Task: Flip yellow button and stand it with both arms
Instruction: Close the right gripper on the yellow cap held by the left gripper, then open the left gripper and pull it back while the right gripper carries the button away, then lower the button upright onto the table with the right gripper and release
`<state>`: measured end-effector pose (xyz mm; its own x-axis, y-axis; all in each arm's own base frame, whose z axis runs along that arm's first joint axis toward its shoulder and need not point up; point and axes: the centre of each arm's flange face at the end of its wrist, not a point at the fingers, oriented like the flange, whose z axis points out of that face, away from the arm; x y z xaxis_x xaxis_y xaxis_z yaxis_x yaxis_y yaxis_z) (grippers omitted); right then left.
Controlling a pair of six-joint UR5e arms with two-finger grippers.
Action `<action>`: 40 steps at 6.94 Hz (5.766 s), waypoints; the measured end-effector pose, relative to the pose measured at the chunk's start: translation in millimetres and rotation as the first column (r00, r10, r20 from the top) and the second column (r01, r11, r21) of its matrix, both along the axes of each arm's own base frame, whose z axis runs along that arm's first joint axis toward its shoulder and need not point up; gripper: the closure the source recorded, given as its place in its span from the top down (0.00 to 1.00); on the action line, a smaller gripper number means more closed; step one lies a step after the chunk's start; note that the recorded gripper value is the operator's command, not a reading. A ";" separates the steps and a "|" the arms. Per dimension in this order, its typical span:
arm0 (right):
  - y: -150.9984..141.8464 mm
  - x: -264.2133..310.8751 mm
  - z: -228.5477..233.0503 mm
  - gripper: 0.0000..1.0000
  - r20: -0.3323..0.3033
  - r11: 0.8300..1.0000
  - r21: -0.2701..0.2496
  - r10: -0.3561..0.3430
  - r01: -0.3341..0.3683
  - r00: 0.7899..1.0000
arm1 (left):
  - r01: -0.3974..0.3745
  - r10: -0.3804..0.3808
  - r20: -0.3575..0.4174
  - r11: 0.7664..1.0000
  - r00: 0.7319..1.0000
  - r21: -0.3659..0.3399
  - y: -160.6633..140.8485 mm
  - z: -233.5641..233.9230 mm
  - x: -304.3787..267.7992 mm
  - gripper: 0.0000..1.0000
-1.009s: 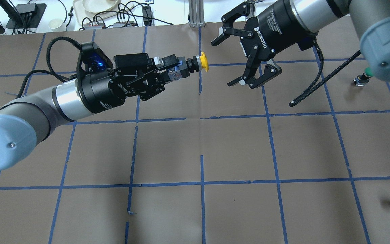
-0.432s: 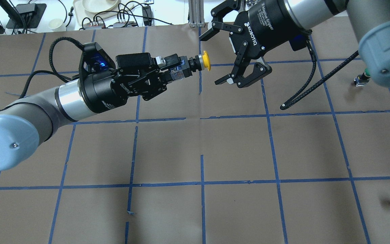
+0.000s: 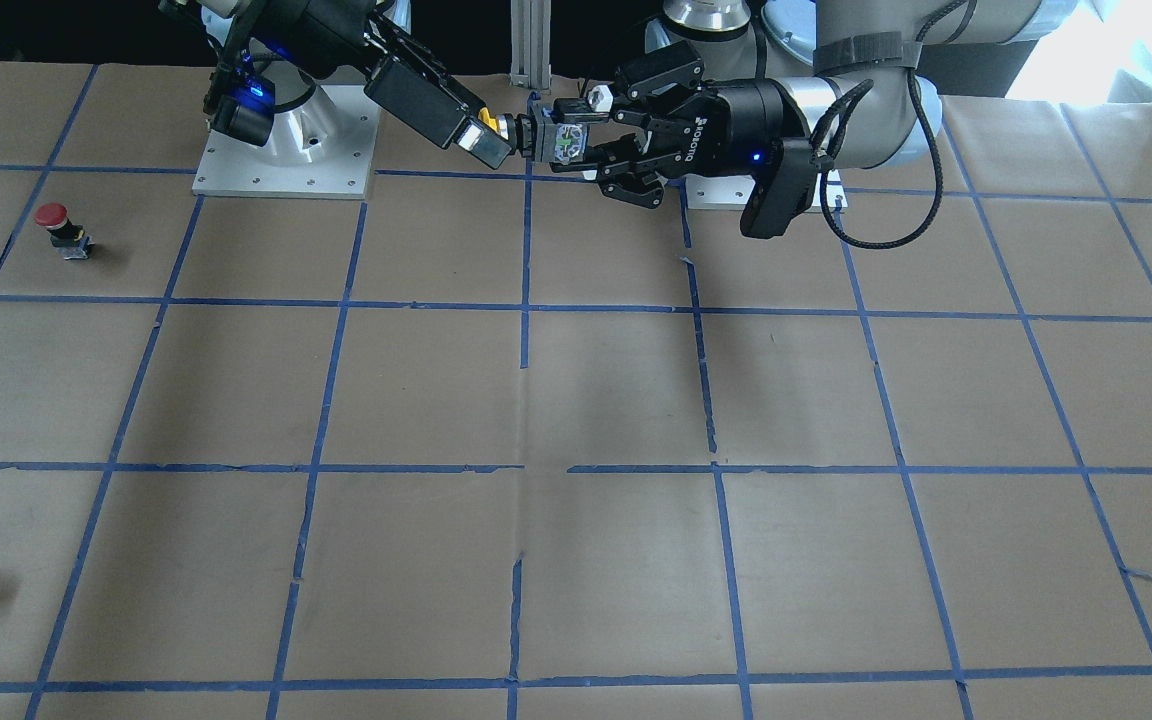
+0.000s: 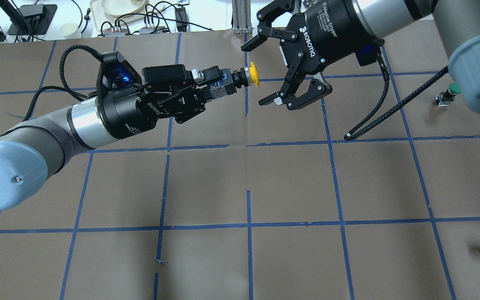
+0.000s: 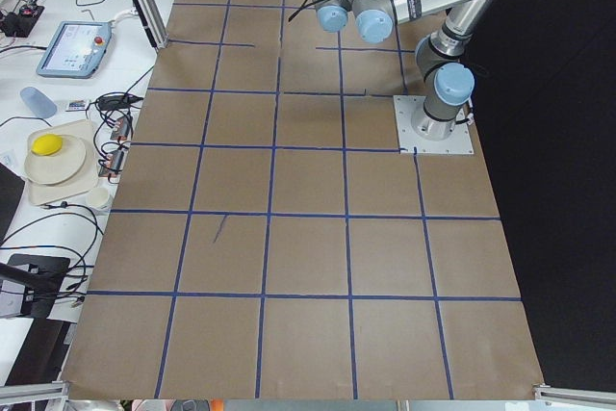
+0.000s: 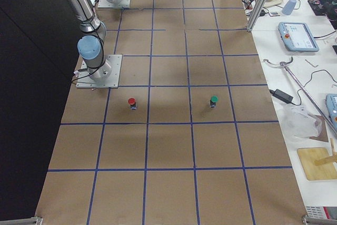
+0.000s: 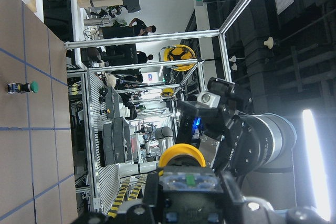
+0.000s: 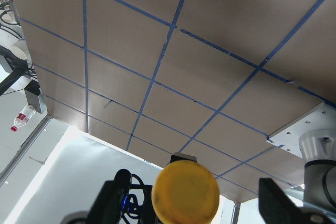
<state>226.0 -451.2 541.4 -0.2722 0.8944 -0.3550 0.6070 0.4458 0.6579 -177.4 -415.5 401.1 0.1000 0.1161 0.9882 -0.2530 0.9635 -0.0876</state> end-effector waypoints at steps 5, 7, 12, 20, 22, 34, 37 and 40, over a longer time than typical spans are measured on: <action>0.0 1.4 -5.7 0.13 0.008 1.000 0.017 0.002 -0.002 1.000 | 0.001 -0.001 0.001 1.000 1.000 -0.007 1.9 2.7 -0.7 0.17; 0.2 1.1 -7.2 0.13 0.009 1.000 0.021 0.002 -0.002 1.000 | 0.003 -0.003 0.004 1.000 1.000 -0.012 2.7 3.7 -0.9 1.00; -13.8 -23.4 -11.6 0.12 -0.046 0.999 0.014 -0.044 0.044 0.998 | 0.033 -0.033 0.021 0.999 0.999 0.031 1.4 8.2 -0.7 1.00; -6.7 -275.4 -92.2 0.08 -0.557 0.828 -0.100 0.413 -0.552 0.721 | -0.042 -0.108 0.772 0.984 0.626 0.172 -51.2 48.7 38.0 1.00; 17.0 -364.3 -126.8 0.08 -0.625 0.618 -0.188 0.525 -0.764 0.578 | -0.101 -0.133 0.921 0.978 0.367 0.181 -66.9 61.1 52.7 1.00; 62.5 -485.5 -297.9 0.12 -0.977 -0.453 -0.116 0.213 -0.884 0.019 | -0.212 -0.237 0.969 0.953 -0.067 0.218 -89.8 119.1 62.0 1.00; 67.4 -505.0 -320.9 0.16 -0.976 -0.443 -0.132 0.215 -0.887 0.037 | -0.209 -0.252 0.965 0.949 -0.064 0.234 -88.2 117.5 61.8 1.00; 72.7 -516.2 -338.7 0.83 -0.972 -0.430 -0.162 0.227 -0.888 0.067 | -0.211 -0.251 0.966 0.949 -0.064 0.233 -88.1 119.1 61.2 1.00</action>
<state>-290.2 -378.5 202.7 -0.6509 -0.7570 0.0582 -0.6546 0.5208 -0.5480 -116.2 -503.6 520.2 -0.9948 -0.1016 0.0110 -0.1017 0.9948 -0.0099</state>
